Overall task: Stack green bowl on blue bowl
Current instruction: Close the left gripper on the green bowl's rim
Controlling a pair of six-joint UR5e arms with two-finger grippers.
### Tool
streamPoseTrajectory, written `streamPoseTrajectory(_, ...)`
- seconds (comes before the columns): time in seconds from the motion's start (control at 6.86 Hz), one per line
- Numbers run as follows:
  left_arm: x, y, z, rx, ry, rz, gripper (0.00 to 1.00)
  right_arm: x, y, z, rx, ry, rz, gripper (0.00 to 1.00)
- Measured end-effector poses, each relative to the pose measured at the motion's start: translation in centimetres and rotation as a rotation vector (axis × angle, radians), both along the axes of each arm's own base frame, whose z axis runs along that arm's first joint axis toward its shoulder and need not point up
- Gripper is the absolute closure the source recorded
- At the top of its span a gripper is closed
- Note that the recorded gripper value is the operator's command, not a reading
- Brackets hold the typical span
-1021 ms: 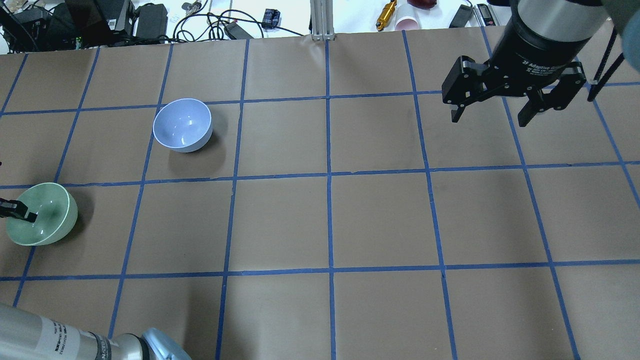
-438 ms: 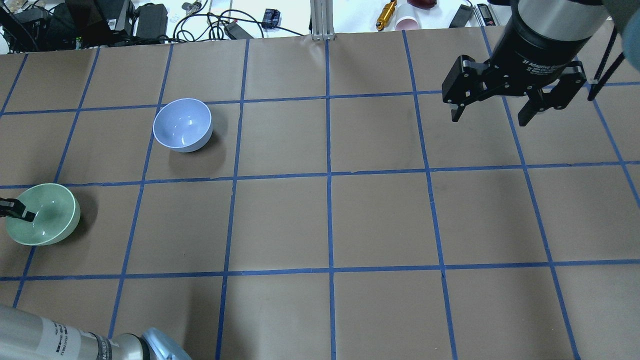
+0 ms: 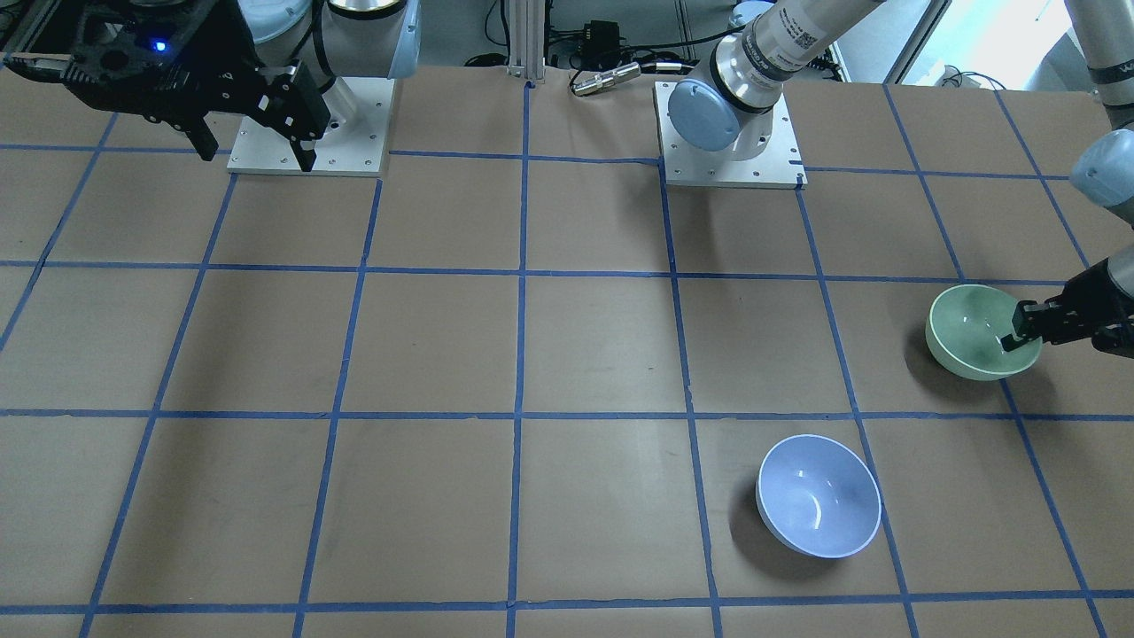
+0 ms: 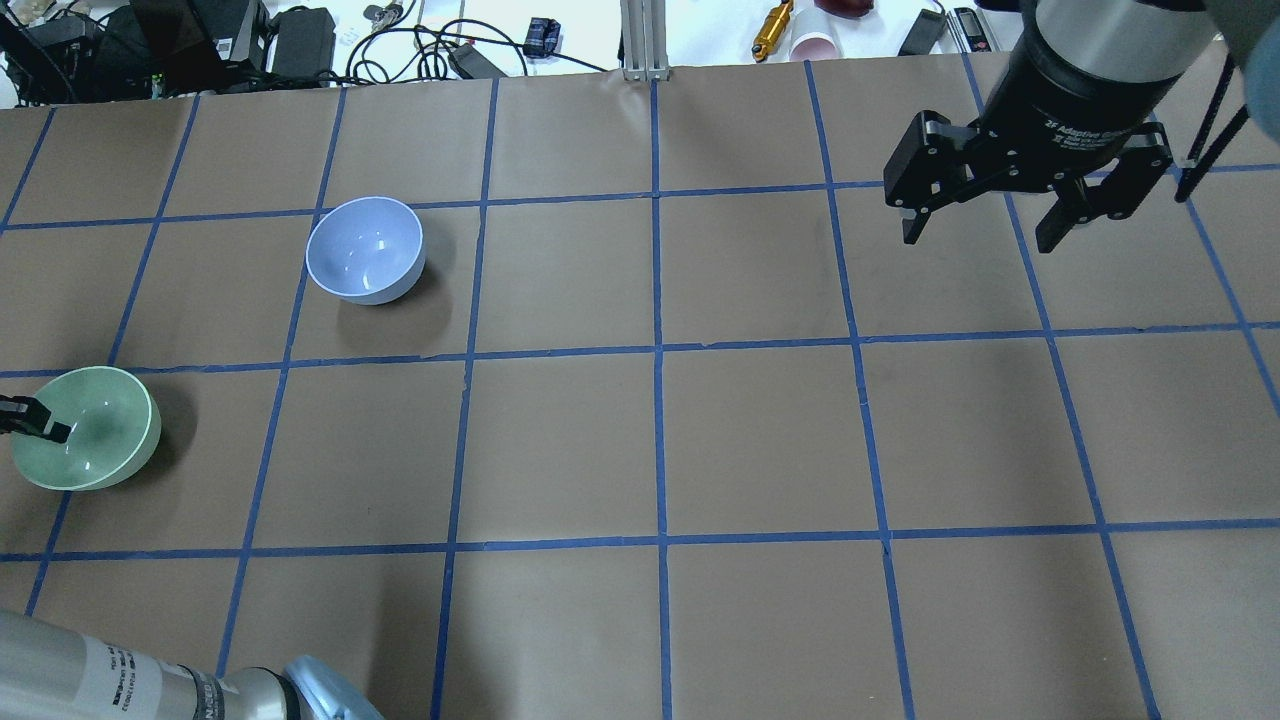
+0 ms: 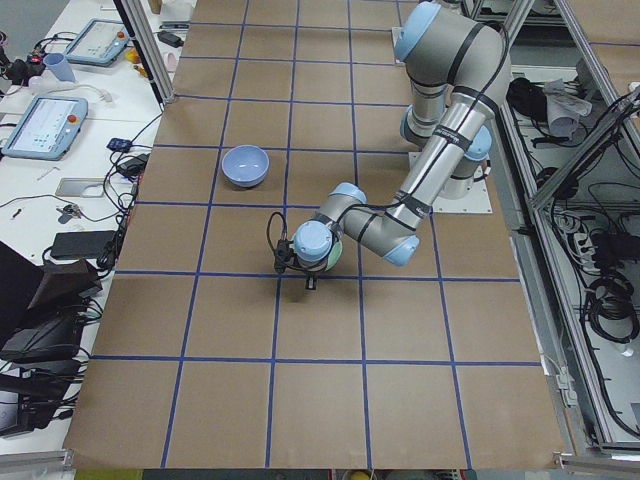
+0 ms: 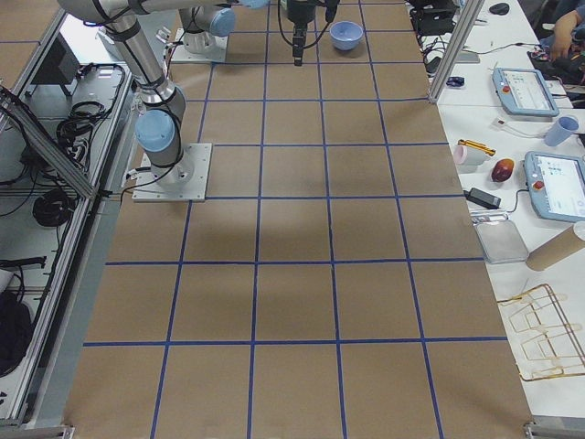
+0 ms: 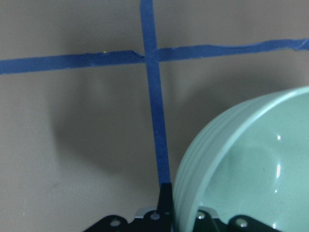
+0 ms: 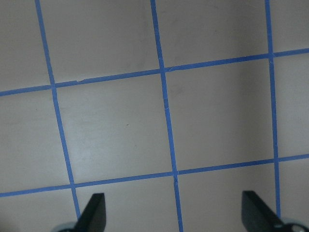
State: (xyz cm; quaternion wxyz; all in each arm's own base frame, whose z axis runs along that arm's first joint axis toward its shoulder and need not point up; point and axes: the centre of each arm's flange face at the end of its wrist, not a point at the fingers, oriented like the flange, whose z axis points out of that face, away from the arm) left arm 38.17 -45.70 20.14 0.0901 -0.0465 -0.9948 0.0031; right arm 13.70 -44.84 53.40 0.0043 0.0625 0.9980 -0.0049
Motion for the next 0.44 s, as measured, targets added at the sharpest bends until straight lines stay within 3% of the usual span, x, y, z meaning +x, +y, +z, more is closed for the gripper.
streamPoseTrajectory(0.44, -0.63, -0.05, 0.88, -0.006, 0.019, 0.009, 1.00, 0.00, 0.00, -0.01, 0.000, 0.000, 0.000, 0.00)
